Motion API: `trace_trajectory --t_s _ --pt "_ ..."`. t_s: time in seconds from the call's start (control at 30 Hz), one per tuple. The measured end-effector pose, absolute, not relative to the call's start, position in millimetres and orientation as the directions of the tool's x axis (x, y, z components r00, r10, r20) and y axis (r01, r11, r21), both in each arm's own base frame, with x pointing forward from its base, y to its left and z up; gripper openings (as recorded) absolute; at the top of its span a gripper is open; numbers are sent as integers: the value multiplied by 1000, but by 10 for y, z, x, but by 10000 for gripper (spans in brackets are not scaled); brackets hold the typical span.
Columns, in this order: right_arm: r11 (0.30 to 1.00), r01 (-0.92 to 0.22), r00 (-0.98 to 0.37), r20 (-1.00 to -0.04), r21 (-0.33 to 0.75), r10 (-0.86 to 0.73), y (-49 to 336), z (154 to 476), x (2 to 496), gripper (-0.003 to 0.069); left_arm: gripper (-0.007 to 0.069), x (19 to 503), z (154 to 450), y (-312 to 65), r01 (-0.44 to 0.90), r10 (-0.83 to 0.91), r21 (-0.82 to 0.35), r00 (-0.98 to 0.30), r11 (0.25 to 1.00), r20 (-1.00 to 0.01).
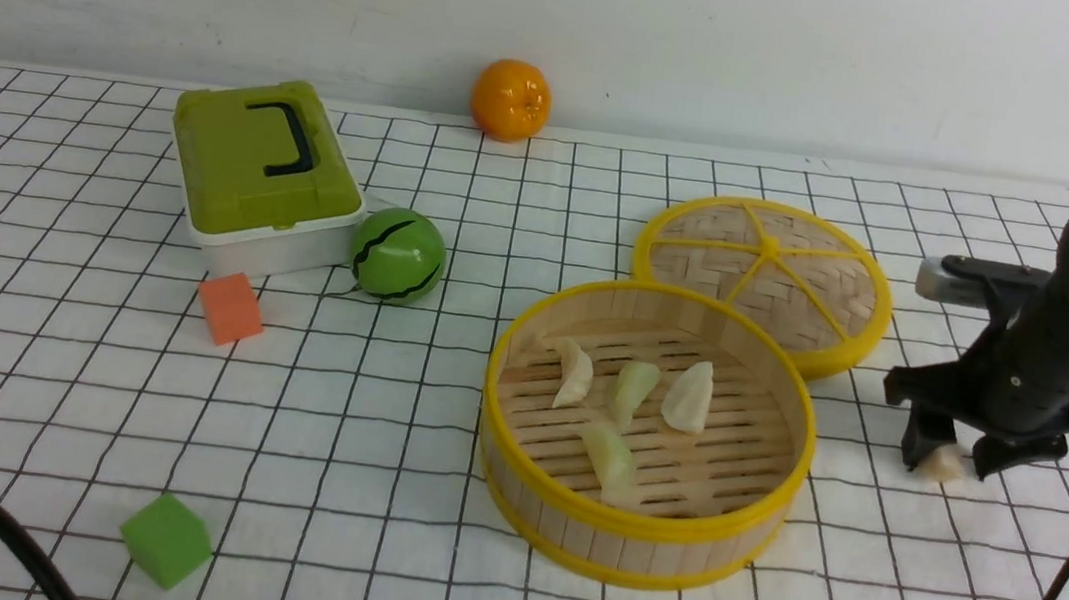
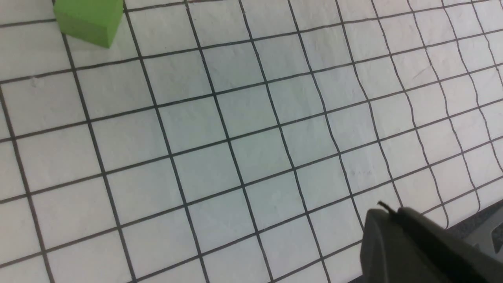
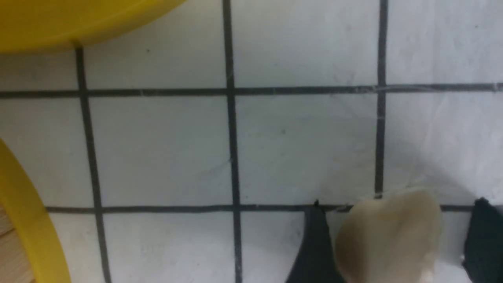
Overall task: Put the dumplings into the steamer on the table with the white tablecloth.
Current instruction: 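Reach for and grasp a dumpling lying on the table beside the steamer, then place the dumpling in the bamboo steamer basket with the right gripper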
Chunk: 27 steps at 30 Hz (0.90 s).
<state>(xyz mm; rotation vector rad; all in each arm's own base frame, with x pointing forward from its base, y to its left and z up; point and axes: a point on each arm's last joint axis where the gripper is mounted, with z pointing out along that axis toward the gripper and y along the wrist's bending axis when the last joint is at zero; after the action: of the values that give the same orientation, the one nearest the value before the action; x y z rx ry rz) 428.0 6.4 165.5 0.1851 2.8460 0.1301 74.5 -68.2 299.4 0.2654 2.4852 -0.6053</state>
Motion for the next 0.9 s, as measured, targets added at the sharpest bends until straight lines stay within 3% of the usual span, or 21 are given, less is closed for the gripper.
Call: trace_trajectory --t_s 0.13,0.37,0.5,0.63,0.9 --pt "989 95 -959 -257 109 121 73 1662 4266 282 20 744 2994 -683 298 43 -373 -827 878 -560" --pt "985 -22 -979 -202 172 14 188 1998 4161 289 28 745 2990 -675 296 47 -364 -828 883 -559" --pt "952 -187 -952 -282 241 -116 580 2530 3956 289 29 763 2991 -657 301 58 -335 -814 893 -578" --pt "913 -296 -923 -328 280 -198 981 2770 3774 289 29 779 2992 -641 305 67 -310 -801 901 -594" --pt "867 -397 -890 -355 300 -285 1737 2433 3514 289 37 786 2992 -632 307 74 -296 -796 905 -601"
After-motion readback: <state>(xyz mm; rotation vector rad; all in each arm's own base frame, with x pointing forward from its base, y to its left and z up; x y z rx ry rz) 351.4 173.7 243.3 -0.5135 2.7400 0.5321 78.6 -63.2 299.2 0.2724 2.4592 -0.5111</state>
